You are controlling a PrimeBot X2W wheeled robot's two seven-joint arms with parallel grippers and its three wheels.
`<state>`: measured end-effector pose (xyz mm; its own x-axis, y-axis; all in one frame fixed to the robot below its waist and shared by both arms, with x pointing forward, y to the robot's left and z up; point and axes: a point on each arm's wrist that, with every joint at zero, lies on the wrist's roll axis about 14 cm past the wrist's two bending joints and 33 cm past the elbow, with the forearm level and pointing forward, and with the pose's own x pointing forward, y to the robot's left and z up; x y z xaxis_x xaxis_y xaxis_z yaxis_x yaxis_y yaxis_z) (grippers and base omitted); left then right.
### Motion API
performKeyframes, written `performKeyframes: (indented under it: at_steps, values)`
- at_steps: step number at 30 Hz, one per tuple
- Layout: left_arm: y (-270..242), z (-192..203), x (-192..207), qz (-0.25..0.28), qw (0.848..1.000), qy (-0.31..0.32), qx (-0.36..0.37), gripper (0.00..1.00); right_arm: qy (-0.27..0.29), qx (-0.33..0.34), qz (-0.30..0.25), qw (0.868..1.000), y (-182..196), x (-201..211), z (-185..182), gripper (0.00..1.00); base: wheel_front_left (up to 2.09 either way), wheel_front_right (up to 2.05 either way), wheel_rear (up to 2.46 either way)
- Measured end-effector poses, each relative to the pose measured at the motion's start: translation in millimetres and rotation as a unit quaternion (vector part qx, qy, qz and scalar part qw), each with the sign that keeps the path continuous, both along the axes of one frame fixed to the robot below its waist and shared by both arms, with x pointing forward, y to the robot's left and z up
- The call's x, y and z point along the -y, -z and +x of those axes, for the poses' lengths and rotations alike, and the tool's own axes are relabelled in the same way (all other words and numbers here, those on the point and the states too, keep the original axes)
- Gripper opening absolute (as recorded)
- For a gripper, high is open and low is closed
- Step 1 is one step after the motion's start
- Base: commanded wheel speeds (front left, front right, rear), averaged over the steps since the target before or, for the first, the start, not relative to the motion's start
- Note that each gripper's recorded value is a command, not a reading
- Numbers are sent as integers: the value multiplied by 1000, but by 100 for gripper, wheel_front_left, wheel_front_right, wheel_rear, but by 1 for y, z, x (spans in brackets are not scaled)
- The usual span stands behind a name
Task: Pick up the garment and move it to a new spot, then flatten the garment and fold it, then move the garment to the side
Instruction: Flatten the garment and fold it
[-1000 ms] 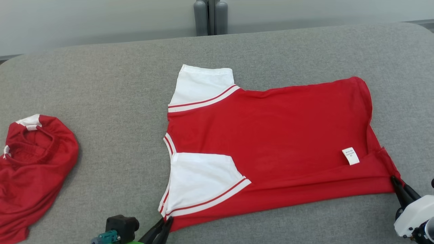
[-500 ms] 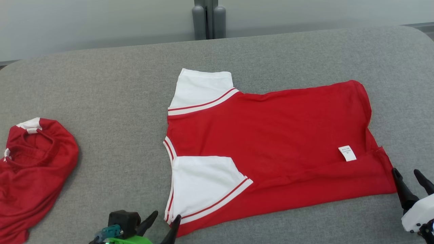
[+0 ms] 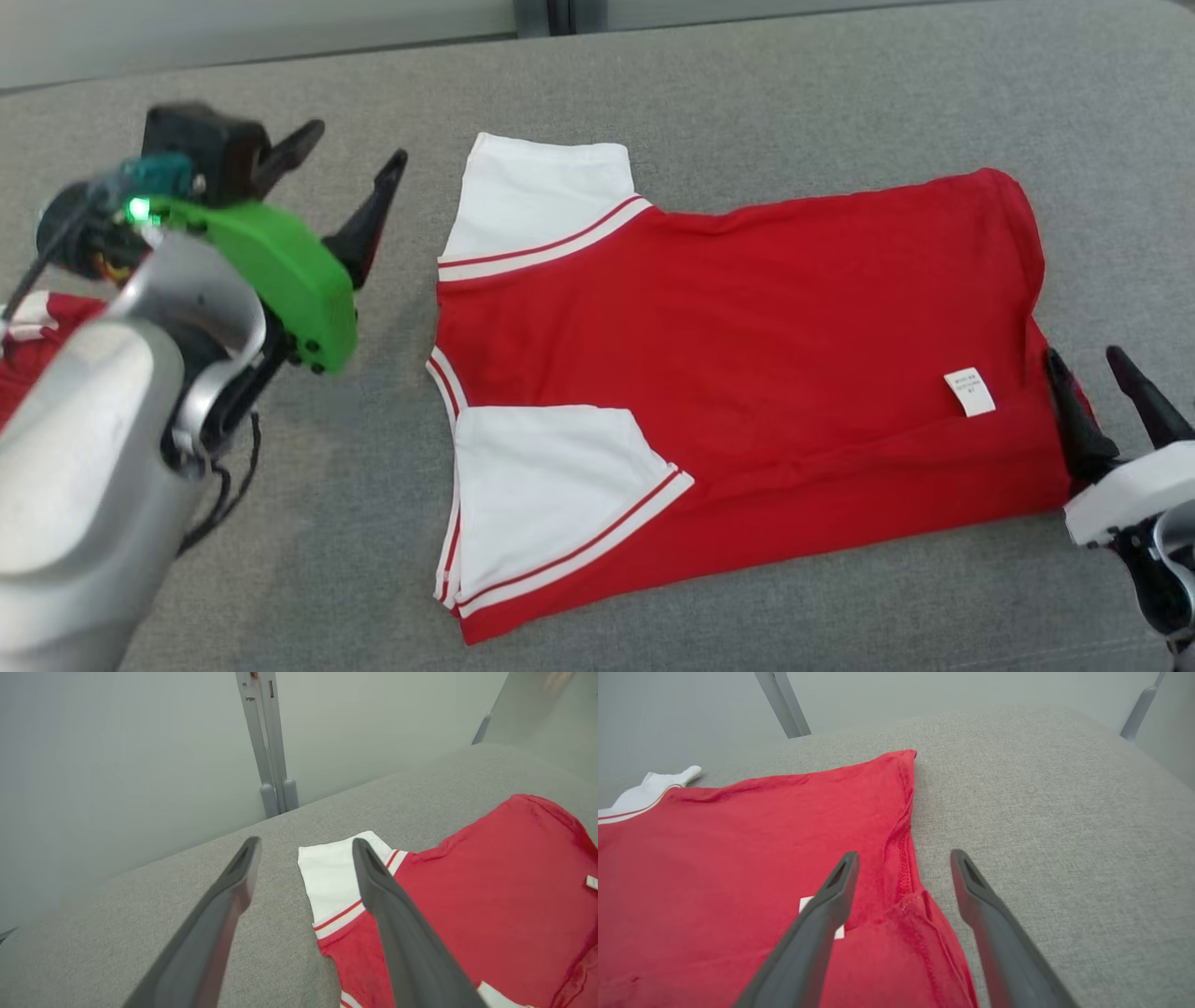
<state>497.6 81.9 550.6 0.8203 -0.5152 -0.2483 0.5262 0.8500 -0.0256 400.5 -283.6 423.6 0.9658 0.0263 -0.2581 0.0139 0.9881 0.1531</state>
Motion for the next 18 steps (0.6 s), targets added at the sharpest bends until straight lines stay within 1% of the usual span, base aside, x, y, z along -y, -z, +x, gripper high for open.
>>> performKeyframes:
  at_steps: [3,7,9,13,18]
  values:
    - [11,35,2,53,998,15,-39,100,-12,-6,-4,1000,3,-6,14,100,0,0,0]
    - [29,73,11,82,992,20,-93,100,-15,-6,-12,1000,5,-5,31,100,0,0,0]
    - [43,84,17,93,989,25,-116,100,-11,-9,-15,1000,8,-2,35,100,0,0,0]
    - [84,95,27,111,977,35,-181,100,2,-11,-16,1000,12,4,38,100,0,0,0]
    - [114,107,43,115,970,50,-209,100,25,-20,-26,999,17,21,32,100,0,0,0]
